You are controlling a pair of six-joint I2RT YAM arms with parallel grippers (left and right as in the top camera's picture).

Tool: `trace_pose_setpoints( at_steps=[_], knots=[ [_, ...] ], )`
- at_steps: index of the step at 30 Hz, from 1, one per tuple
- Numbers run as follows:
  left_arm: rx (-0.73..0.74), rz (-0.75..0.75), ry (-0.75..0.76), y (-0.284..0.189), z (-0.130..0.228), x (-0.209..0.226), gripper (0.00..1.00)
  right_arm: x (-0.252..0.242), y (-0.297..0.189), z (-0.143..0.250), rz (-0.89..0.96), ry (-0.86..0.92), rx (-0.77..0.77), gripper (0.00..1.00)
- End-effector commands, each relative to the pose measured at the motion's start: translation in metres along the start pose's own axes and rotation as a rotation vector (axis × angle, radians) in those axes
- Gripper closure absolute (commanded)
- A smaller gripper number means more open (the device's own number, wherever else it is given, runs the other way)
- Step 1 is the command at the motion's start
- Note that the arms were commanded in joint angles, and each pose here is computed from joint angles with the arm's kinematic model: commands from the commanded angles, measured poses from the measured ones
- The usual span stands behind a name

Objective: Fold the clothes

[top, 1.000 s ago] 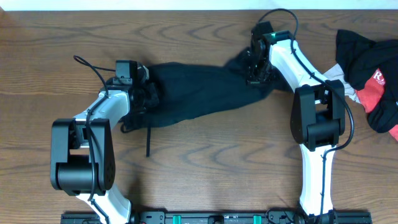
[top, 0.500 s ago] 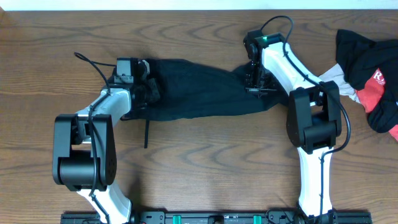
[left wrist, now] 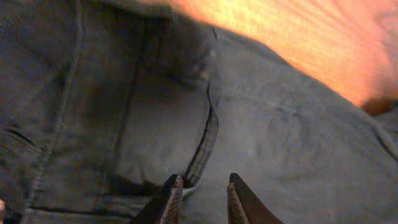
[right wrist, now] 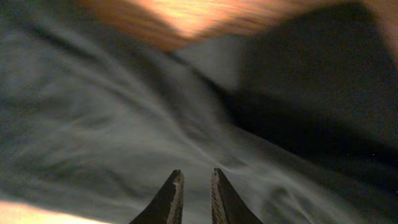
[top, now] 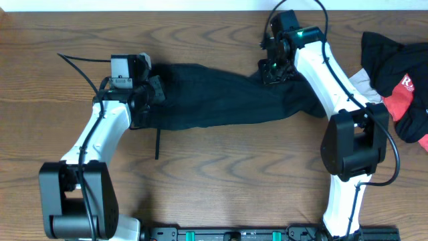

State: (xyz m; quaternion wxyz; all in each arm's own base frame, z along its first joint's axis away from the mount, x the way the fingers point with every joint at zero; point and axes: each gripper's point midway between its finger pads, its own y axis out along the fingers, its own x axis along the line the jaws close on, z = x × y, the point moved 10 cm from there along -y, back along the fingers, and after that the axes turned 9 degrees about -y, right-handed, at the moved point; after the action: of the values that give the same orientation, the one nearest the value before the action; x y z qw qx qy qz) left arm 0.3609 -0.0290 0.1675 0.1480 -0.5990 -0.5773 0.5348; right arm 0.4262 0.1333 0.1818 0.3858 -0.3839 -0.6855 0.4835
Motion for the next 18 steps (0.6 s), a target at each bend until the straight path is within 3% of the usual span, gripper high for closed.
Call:
trace_pose_setpoints(
  at_steps=[1, 8, 18],
  knots=[
    [0.097, 0.048, 0.018, 0.018, 0.013, -0.005, 0.75, 0.015, 0.009, -0.001, -0.12, -0.155, -0.003, 0.87],
    [0.242, 0.057, 0.046, 0.059, 0.048, -0.021, 0.76, 0.01, 0.023, 0.001, -0.117, -0.168, 0.025, 0.88],
    [0.283, 0.032, 0.013, 0.073, 0.06, -0.021, 0.81, -0.012, 0.044, 0.004, 0.008, -0.145, 0.083, 0.86]
  ],
)
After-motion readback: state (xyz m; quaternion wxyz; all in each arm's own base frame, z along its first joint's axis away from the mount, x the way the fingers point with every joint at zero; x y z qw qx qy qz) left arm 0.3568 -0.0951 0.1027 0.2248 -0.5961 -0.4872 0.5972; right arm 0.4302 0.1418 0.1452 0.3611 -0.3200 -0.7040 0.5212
